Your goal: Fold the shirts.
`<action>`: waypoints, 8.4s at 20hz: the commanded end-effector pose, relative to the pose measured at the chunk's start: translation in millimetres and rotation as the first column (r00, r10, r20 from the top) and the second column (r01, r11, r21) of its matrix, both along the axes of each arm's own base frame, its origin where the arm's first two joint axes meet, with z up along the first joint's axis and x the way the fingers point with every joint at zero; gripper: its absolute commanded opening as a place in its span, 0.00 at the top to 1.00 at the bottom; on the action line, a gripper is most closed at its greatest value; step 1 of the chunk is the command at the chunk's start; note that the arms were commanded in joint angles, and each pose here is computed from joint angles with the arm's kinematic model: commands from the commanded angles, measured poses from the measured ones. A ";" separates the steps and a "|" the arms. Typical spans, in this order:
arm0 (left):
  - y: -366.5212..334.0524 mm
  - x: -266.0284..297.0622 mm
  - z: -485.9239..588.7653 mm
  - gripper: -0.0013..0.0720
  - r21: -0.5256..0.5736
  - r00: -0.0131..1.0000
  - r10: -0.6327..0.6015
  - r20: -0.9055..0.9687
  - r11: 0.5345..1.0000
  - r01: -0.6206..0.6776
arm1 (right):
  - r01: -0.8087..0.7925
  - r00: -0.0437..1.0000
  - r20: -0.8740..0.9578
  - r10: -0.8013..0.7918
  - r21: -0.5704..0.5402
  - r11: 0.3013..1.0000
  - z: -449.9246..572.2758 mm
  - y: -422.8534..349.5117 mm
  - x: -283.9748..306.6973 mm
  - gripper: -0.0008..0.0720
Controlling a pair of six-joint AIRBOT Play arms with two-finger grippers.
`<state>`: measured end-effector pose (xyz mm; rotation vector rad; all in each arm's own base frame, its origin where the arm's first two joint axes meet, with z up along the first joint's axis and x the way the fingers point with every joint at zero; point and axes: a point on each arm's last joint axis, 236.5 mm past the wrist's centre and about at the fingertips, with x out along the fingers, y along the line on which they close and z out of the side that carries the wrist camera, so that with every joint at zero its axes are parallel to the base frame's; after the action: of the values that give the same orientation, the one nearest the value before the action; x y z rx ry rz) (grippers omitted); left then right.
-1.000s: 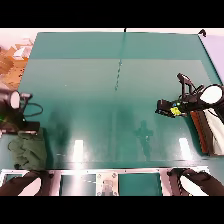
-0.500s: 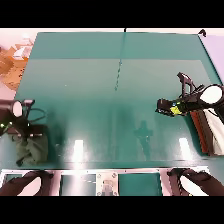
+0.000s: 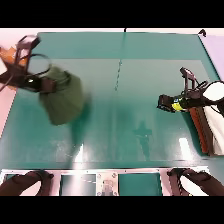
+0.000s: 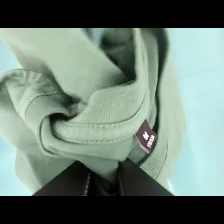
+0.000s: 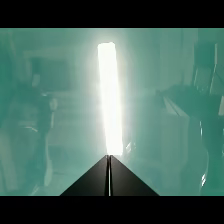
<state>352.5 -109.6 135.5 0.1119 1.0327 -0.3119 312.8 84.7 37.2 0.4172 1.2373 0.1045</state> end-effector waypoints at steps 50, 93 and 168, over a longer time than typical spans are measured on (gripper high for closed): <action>-89.4 8.6 -180.2 0.95 -0.507 0.892 -0.267 -0.365 0.860 0.050 | -0.074 0.993 -0.050 0.107 0.446 0.892 -53.1 42.8 146.7 0.96; -10.6 72.1 -165.0 0.95 -0.378 0.974 -0.025 -0.224 0.924 -0.063 | 0.038 0.998 0.028 -0.057 0.457 0.889 -13.3 -33.1 134.3 0.97; -28.1 -25.8 -219.0 0.95 -0.514 0.889 0.164 -0.429 0.765 -0.389 | 0.224 0.935 0.196 -0.297 0.325 0.919 -14.2 -164.1 98.5 0.59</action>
<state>312.3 -150.2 -101.1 -0.7348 1.2770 -0.3274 415.7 -76.7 27.6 0.8302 0.8941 0.1155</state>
